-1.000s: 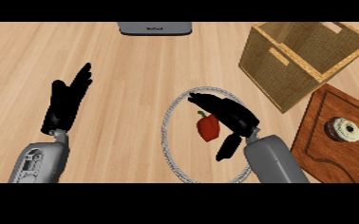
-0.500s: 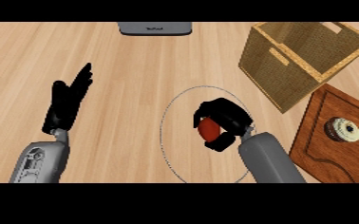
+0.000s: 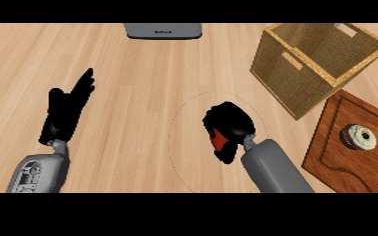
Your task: Pick the bell pepper from the placemat and place it in the basket
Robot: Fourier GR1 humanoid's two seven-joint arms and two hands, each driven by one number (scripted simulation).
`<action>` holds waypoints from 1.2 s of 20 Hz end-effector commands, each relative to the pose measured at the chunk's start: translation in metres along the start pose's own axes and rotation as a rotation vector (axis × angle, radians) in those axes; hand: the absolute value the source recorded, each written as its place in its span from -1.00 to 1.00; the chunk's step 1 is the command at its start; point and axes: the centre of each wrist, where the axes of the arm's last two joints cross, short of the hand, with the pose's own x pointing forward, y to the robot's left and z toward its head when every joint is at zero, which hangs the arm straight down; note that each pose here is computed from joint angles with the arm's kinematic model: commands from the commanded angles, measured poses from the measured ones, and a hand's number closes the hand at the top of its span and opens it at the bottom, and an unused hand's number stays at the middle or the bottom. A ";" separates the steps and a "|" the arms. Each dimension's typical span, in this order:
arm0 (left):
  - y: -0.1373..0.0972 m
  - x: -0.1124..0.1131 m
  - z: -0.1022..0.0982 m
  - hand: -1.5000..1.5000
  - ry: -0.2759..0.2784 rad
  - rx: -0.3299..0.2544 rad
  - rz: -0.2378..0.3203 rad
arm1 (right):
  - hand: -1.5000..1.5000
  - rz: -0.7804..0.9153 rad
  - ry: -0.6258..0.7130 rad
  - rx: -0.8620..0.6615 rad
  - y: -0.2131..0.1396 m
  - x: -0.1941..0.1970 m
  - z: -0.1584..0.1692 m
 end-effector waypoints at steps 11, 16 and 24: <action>-0.016 0.015 0.002 0.00 -0.005 -0.003 -0.013 | 1.00 -0.109 0.104 -0.091 -0.055 0.084 0.028; 0.012 0.007 0.004 0.00 -0.003 0.000 -0.008 | 1.00 -0.331 0.026 -0.269 -0.111 0.090 0.065; 0.003 -0.001 0.002 0.00 0.008 0.005 0.000 | 1.00 -0.476 0.048 -0.489 -0.201 0.127 0.112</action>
